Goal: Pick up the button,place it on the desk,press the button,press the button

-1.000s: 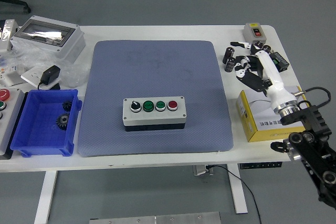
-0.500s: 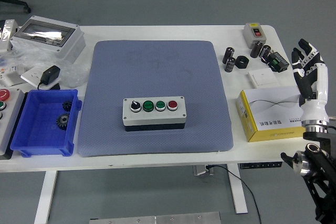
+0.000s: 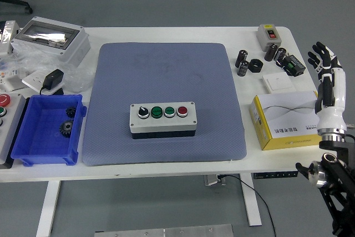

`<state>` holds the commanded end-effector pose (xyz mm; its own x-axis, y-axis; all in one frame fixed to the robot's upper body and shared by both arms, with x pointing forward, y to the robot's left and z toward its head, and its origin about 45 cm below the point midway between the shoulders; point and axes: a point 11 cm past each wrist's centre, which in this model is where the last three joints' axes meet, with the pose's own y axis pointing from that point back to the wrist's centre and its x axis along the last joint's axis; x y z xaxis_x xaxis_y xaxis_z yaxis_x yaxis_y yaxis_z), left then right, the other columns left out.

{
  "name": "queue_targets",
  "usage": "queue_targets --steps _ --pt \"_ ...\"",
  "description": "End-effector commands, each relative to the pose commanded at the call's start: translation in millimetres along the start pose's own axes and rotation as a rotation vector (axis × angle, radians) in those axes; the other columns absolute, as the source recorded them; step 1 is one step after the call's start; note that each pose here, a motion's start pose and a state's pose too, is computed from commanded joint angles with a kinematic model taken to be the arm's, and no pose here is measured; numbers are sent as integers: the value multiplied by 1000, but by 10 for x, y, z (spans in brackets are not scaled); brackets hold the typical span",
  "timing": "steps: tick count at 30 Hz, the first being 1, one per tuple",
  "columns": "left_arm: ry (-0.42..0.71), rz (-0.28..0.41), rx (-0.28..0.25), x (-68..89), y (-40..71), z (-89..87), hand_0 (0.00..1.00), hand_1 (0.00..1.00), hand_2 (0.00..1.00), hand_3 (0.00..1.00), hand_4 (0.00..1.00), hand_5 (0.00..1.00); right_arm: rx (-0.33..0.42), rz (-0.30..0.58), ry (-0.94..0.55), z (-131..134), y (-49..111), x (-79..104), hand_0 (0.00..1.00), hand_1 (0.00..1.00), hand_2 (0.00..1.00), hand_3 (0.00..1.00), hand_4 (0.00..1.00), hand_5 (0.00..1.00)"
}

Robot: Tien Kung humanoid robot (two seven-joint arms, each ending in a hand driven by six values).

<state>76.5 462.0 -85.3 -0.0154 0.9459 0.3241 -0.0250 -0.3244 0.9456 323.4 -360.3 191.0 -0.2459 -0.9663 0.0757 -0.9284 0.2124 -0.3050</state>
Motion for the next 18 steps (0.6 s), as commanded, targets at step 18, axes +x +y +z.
queue_targets --steps 18 --pt "-6 -4 -5 -43 -8 -2 606 493 473 572 123 2 -18 61 -71 3 -9 226 836 800 813 800 932 998"
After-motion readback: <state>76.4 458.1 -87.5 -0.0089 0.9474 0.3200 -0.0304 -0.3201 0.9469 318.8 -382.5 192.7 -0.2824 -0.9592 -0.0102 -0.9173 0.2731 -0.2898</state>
